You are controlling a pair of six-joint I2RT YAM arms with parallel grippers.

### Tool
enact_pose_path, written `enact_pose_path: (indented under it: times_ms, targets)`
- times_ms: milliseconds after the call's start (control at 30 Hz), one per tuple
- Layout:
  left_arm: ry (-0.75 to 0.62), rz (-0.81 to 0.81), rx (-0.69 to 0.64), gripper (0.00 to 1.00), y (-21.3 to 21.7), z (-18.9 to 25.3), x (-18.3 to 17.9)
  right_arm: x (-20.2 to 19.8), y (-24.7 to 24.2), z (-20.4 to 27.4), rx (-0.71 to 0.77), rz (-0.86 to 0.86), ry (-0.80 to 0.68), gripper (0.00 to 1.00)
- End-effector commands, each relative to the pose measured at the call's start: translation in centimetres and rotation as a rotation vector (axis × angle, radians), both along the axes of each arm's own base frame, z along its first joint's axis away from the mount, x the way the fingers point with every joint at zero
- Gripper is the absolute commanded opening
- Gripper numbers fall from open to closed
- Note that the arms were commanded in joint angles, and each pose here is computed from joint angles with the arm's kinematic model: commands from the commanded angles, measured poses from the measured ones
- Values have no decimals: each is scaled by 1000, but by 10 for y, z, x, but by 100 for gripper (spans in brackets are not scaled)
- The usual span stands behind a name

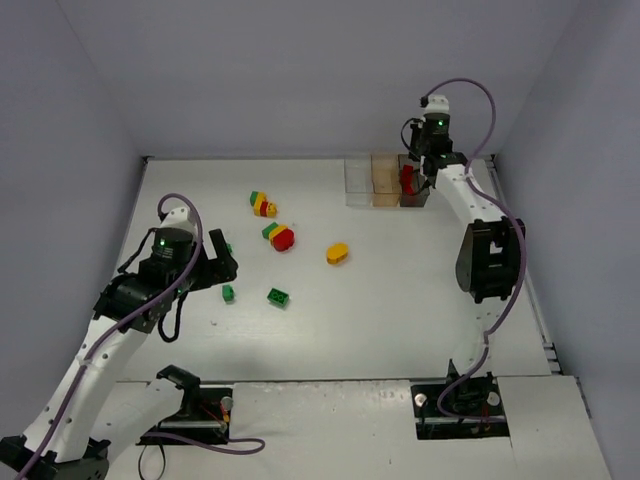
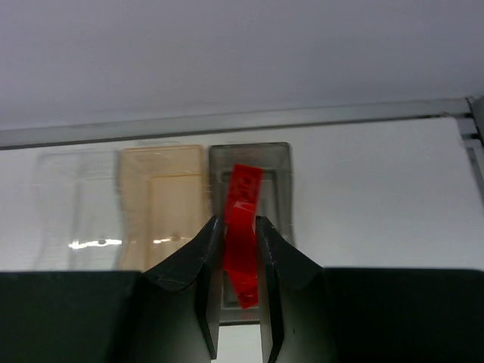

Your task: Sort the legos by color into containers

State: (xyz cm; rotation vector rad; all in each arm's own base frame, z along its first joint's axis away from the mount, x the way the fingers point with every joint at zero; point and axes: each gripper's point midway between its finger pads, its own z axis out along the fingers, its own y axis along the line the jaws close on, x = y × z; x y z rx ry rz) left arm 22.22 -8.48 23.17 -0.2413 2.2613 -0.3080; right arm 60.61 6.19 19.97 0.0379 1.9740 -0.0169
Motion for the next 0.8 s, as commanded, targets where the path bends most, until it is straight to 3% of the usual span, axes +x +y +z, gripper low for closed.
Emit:
enact_pose_path:
  times_ms: [0, 367, 467, 500, 600, 767]
  targets:
    - [-53, -15, -10, 87, -8, 9, 16, 5, -17, -1, -20, 21, -12, 1]
    - [-36, -25, 1, 87, -12, 7, 25, 12, -25, -72, 8, 59, 121, 13]
    - [-36, -24, 0, 87, -12, 7, 24, 11, -27, -79, 5, 52, 136, 29]
    - [-37, -21, -1, 87, -11, 7, 22, 11, -27, -81, 3, 51, 142, 40]
    - [-38, -22, -4, 87, -10, 7, 20, 9, -25, -75, 4, 55, 139, 55]
    - [-47, -20, -10, 87, -8, 10, 16, -6, -13, -38, 27, 75, 95, 58]
